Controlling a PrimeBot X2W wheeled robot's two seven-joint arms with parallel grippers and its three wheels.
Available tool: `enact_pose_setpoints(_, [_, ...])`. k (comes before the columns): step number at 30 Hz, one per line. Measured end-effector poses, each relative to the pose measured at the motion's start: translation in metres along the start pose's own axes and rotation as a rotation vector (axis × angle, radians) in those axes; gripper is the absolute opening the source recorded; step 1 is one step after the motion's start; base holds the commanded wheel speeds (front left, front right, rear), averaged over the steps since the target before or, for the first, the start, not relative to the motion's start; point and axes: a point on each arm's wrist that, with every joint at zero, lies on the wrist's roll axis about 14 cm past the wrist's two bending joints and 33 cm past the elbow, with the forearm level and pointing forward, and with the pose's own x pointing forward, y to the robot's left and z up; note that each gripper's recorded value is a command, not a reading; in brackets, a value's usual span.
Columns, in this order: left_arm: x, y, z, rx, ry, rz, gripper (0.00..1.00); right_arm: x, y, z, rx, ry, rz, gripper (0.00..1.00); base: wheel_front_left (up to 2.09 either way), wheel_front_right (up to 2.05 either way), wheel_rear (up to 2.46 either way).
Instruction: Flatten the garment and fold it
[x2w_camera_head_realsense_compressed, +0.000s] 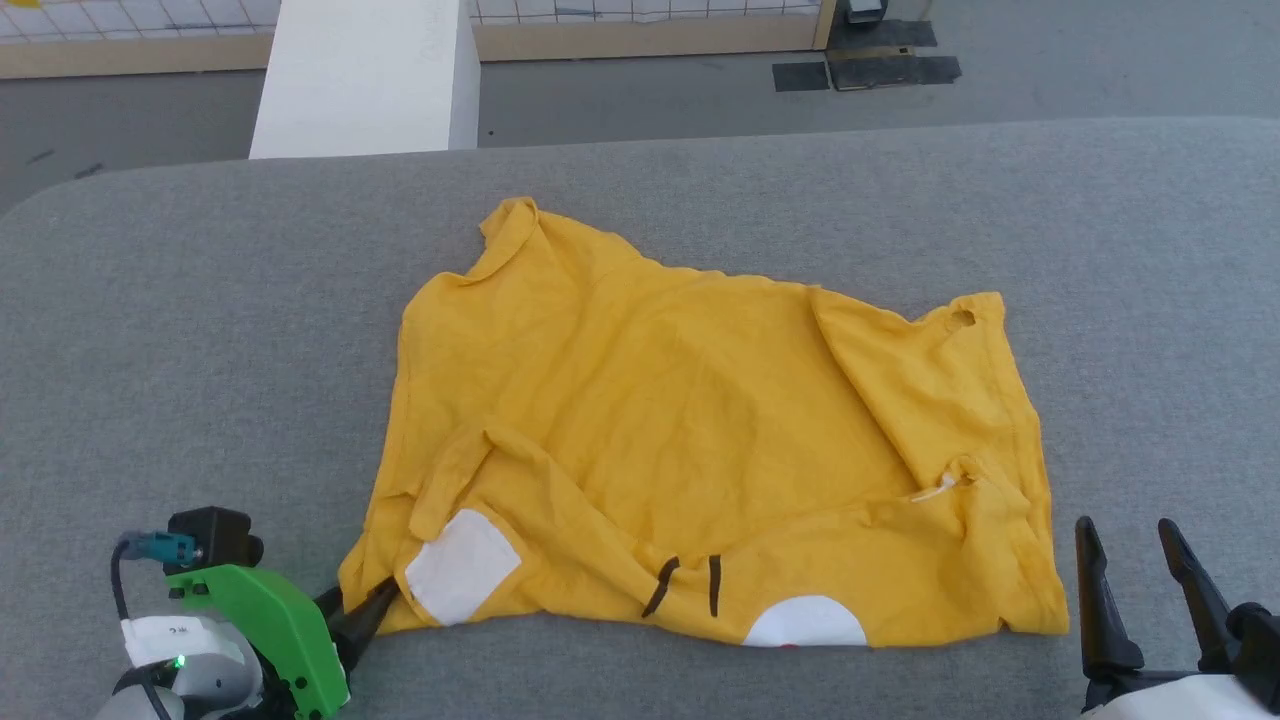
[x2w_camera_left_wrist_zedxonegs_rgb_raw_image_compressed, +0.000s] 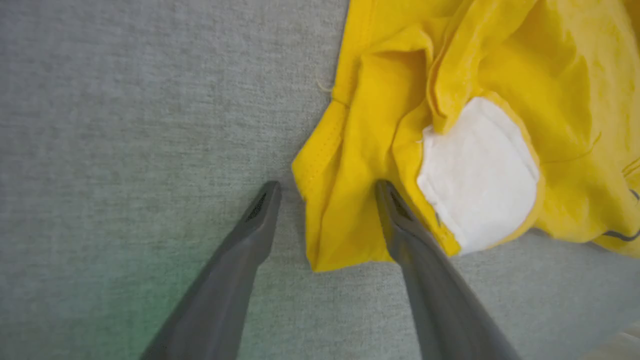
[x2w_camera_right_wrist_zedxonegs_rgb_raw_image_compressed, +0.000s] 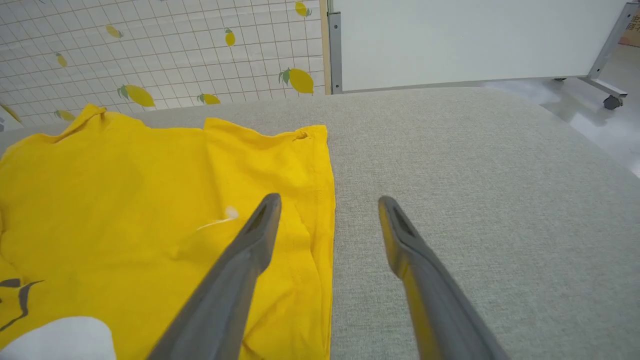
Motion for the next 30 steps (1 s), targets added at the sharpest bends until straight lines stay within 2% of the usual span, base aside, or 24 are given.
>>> enact_pose_setpoints(1, [0.001,-0.001,0.0,-0.017,0.01,-0.007,0.0,-0.001,-0.001,0.0,0.0,0.001,-0.004,1.0,0.0,0.0,0.0])
enact_pose_setpoints(6, [0.002,-0.01,-0.004,-0.039,0.033,-0.043,0.0,-0.003,-0.004,0.002,-0.004,-0.004,-0.013,1.0,0.0,0.0,0.0])
enact_pose_setpoints(14, [-0.01,-0.025,0.003,-0.123,-0.102,-0.095,0.0,0.012,0.01,0.02,-0.019,-0.007,0.028,1.0,0.0,0.0,0.0])
enact_pose_setpoints(17, [-0.015,-0.025,0.001,-0.133,-0.125,-0.095,0.0,0.017,0.009,0.009,-0.005,0.109,0.026,1.0,0.0,0.0,0.0])
enact_pose_setpoints(23, [-0.018,-0.03,0.006,-0.132,-0.146,-0.105,0.0,0.014,0.009,-0.034,-0.002,0.474,0.031,1.0,0.0,0.0,0.0])
enact_pose_setpoints(26, [-0.018,-0.029,0.007,-0.134,-0.149,-0.105,0.0,0.008,0.011,-0.049,0.012,0.608,0.043,1.0,0.0,0.0,0.0])
enact_pose_setpoints(30, [-0.017,-0.027,0.006,-0.14,-0.146,-0.1,0.0,0.005,0.012,-0.059,-0.001,0.693,0.048,1.0,0.0,0.0,0.0])
